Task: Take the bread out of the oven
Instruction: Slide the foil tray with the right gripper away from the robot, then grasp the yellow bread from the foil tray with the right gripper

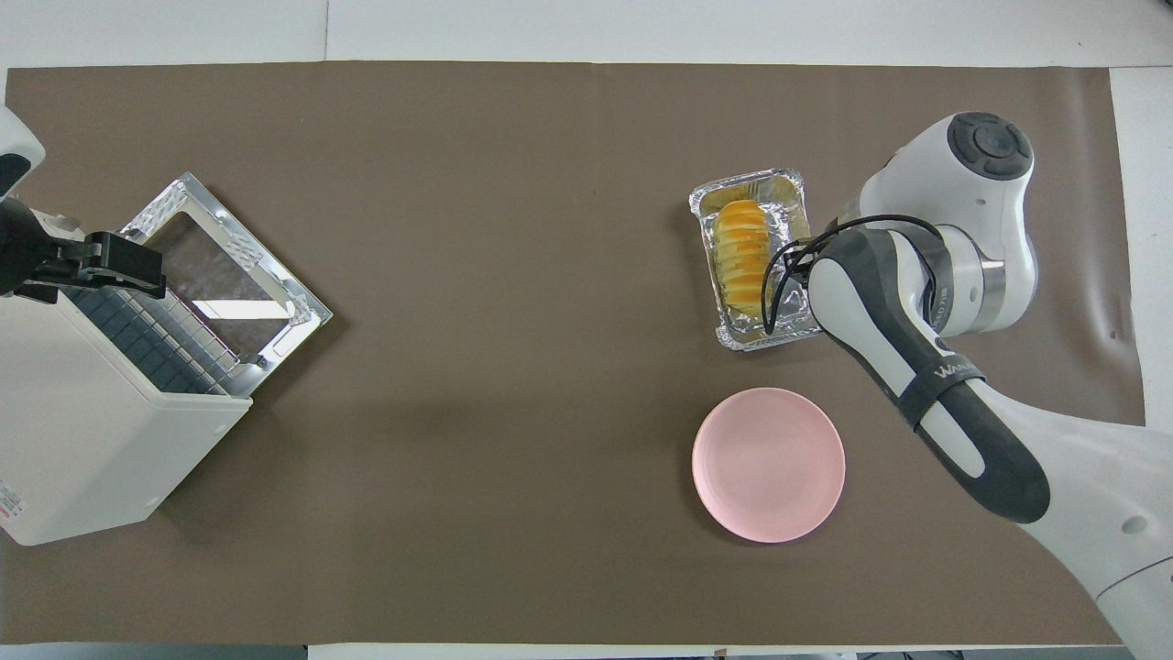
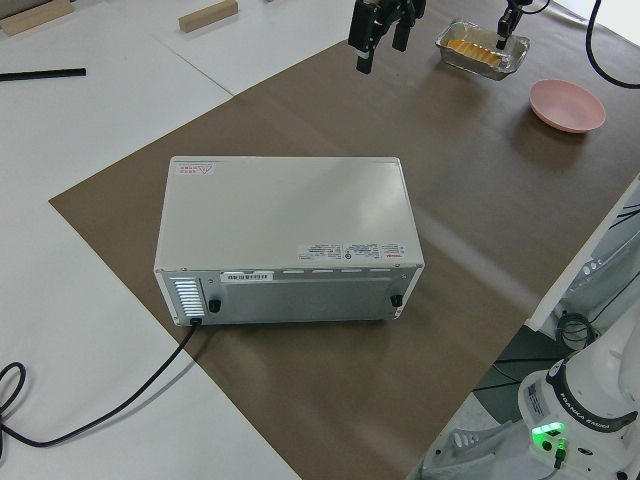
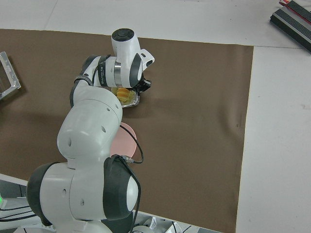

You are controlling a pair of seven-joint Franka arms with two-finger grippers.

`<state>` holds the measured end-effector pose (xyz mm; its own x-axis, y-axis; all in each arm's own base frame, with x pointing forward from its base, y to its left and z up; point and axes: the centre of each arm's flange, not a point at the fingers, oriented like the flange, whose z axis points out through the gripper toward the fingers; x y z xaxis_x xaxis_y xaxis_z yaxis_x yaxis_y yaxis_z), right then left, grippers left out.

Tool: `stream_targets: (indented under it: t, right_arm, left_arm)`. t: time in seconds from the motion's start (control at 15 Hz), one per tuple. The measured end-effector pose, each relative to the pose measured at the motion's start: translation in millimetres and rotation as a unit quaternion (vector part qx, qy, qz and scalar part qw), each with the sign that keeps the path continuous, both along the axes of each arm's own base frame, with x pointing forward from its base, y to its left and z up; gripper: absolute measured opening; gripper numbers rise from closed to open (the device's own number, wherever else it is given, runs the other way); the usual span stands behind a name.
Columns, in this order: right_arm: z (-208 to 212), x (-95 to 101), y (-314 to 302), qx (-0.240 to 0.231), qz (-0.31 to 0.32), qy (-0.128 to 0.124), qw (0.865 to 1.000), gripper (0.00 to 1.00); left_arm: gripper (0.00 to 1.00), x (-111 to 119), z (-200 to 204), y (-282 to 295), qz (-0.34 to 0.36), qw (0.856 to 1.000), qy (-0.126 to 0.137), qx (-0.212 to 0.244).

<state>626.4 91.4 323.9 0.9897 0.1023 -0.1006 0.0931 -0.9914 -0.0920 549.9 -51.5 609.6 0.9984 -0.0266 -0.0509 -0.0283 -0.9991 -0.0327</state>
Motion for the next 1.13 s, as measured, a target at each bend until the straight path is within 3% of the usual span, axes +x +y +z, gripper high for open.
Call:
stream_targets:
  t: [0.13,0.4,0.66,0.86,1.13]
  right_arm:
    - [3.9,-1.3,1.1,0.000,0.001,-0.002,1.000,0.16]
    - [34.4,-3.0,9.2,0.003,0.008,-0.024,1.000,0.59]
    - [58.6,-8.1,60.9,0.005,0.006,-0.044,0.999,0.98]
    - [48.2,-8.8,87.0,0.007,-0.005,-0.052,0.999,1.00]
    - [22.6,1.6,75.5,0.007,-0.019,-0.056,0.998,0.98]
  left_arm:
    - [1.00,0.0,0.0,0.0,0.000,1.000,0.000,0.000]
    - [1.00,0.0,-0.3,0.0,0.000,1.000,0.000,0.000]
    - [1.00,0.0,-0.4,0.0,0.000,1.000,0.000,0.000]
    - [1.00,0.0,-0.4,0.0,0.000,1.000,0.000,0.000]
    - [1.00,0.0,-0.4,0.0,0.000,1.000,0.000,0.000]
